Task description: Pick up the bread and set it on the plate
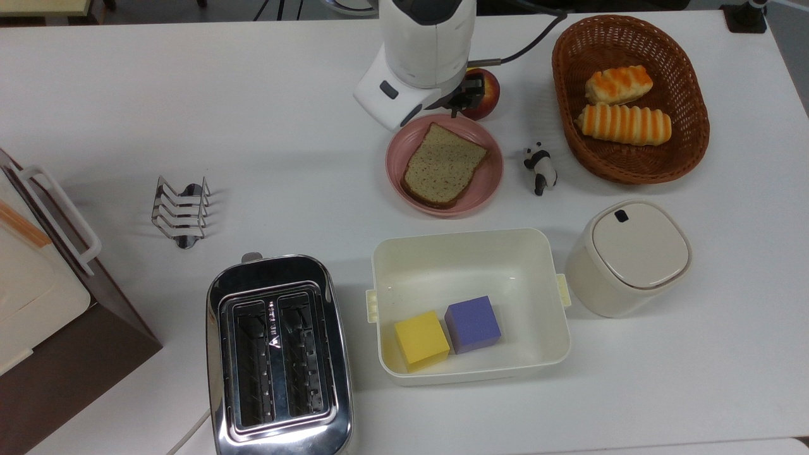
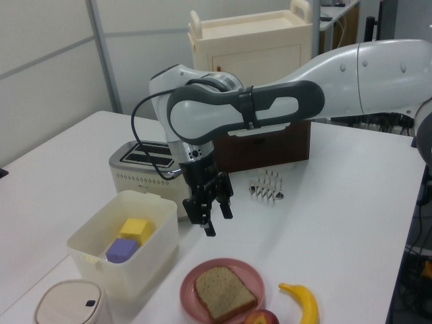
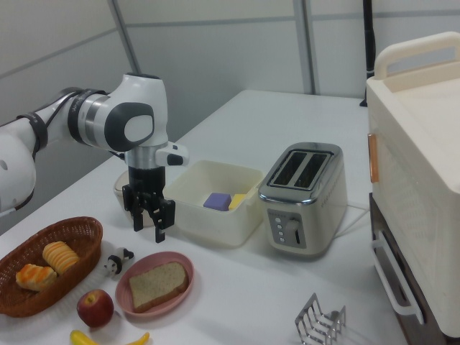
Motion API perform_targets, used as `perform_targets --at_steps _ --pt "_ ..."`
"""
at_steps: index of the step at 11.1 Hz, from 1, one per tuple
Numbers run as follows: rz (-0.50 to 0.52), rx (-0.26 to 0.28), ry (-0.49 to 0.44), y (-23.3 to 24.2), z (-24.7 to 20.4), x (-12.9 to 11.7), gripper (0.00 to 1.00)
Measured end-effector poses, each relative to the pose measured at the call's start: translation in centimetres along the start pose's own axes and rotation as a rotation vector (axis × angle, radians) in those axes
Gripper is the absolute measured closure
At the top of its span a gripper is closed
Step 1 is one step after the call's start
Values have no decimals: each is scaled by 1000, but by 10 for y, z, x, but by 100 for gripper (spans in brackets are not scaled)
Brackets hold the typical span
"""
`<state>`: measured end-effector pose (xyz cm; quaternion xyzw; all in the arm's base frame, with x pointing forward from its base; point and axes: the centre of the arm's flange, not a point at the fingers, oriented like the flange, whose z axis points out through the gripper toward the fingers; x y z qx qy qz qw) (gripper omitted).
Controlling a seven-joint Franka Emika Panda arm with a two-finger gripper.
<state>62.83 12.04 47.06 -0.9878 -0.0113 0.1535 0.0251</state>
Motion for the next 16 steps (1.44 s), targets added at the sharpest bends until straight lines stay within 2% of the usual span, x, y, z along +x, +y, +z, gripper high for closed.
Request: perform_targets --at_steps 1,2,3,6,9,10,11,13,16 --pt "7 -3 2 5 -1 1 19" --pt "21 -3 12 15 -6 2 4" --pt "34 -6 39 31 -19 2 0" --pt "45 -18 111 77 -53 -1 0" --pt "59 -113 150 93 -63 0 0" --pt "70 -122 185 102 -67 3 0" --pt "94 -118 225 121 -72 7 0" --pt "93 -114 241 153 -75 8 0" --pt "83 -117 258 162 -85 1 0"
